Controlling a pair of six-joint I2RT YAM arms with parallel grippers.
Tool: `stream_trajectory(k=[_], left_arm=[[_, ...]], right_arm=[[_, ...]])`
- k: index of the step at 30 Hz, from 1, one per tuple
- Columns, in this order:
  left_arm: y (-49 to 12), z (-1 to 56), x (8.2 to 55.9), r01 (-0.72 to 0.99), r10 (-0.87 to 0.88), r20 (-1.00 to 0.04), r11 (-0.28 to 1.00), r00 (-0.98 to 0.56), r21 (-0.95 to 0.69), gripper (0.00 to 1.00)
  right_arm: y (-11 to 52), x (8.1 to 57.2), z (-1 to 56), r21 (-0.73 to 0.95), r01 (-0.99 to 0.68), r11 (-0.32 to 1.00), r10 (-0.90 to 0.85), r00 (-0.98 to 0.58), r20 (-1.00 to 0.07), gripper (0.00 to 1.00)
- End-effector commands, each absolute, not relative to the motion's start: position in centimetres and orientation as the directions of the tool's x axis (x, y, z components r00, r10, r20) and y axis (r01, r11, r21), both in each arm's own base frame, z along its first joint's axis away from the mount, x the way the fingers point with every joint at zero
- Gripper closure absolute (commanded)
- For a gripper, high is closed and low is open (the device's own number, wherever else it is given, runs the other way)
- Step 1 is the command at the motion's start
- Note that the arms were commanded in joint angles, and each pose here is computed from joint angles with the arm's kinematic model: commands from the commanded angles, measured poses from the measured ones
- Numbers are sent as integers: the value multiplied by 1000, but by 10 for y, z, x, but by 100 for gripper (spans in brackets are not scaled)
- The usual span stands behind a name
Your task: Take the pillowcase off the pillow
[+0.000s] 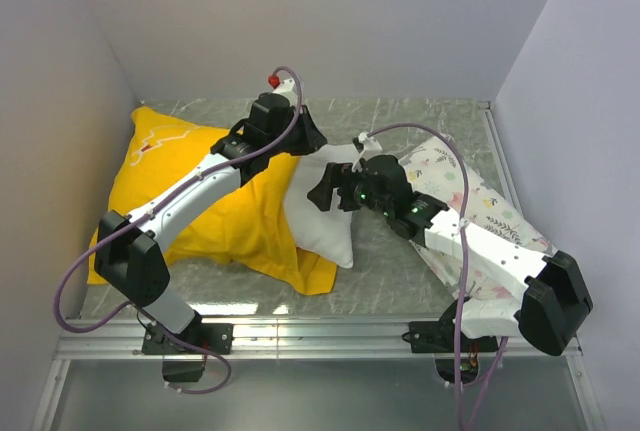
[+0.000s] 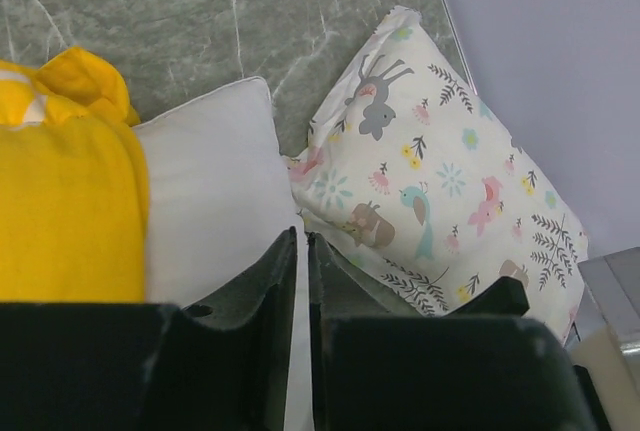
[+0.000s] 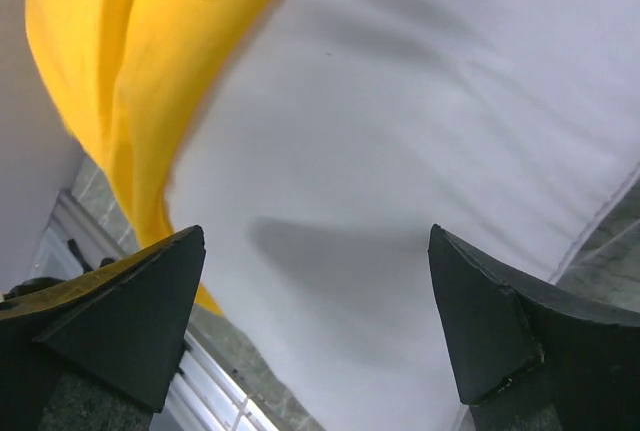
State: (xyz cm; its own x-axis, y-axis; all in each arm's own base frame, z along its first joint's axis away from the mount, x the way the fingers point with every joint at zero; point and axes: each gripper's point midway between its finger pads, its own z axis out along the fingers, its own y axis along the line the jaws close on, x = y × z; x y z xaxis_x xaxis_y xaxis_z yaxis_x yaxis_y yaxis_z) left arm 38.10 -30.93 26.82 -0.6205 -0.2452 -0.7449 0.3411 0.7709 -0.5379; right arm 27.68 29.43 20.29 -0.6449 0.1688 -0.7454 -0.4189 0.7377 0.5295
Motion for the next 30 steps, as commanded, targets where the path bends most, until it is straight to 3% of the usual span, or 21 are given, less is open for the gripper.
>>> stream_trajectory(k=[1,4,8,11,12,15,17,19,26,30], left_arm=[[-320,301,383,398,-287,-763,718,-579,-572,85],[-315,304,383,386,-287,-766,731,-575,-563,84],[-295,312,383,339,-299,-791,781,-534,-524,75],[-273,313,382,280,-299,-808,829,-508,-483,55],[-265,314,383,261,-301,-814,843,-496,-471,44],[-230,308,384,159,-273,-844,911,-461,-382,29],[-211,296,379,116,-220,-856,945,-467,-306,25],[-193,282,376,71,-167,-859,971,-484,-228,21],[-118,261,380,-137,-95,-870,990,-484,-31,11],[-103,251,388,-181,-52,-850,982,-525,52,13]], right_arm=[[299,290,214,478,-424,769,169,-587,-792,1],[297,297,193,444,-377,813,149,-602,-784,1],[301,303,163,413,-353,839,110,-634,-766,0],[308,307,139,393,-344,853,76,-662,-746,0],[310,307,125,384,-336,860,60,-681,-730,0],[316,305,109,398,-331,855,51,-712,-700,17],[317,304,106,408,-323,854,56,-722,-689,64],[317,305,108,414,-314,854,68,-721,-689,100],[309,307,119,389,-297,872,71,-710,-701,100],[307,308,124,373,-297,879,62,-705,-706,100]])
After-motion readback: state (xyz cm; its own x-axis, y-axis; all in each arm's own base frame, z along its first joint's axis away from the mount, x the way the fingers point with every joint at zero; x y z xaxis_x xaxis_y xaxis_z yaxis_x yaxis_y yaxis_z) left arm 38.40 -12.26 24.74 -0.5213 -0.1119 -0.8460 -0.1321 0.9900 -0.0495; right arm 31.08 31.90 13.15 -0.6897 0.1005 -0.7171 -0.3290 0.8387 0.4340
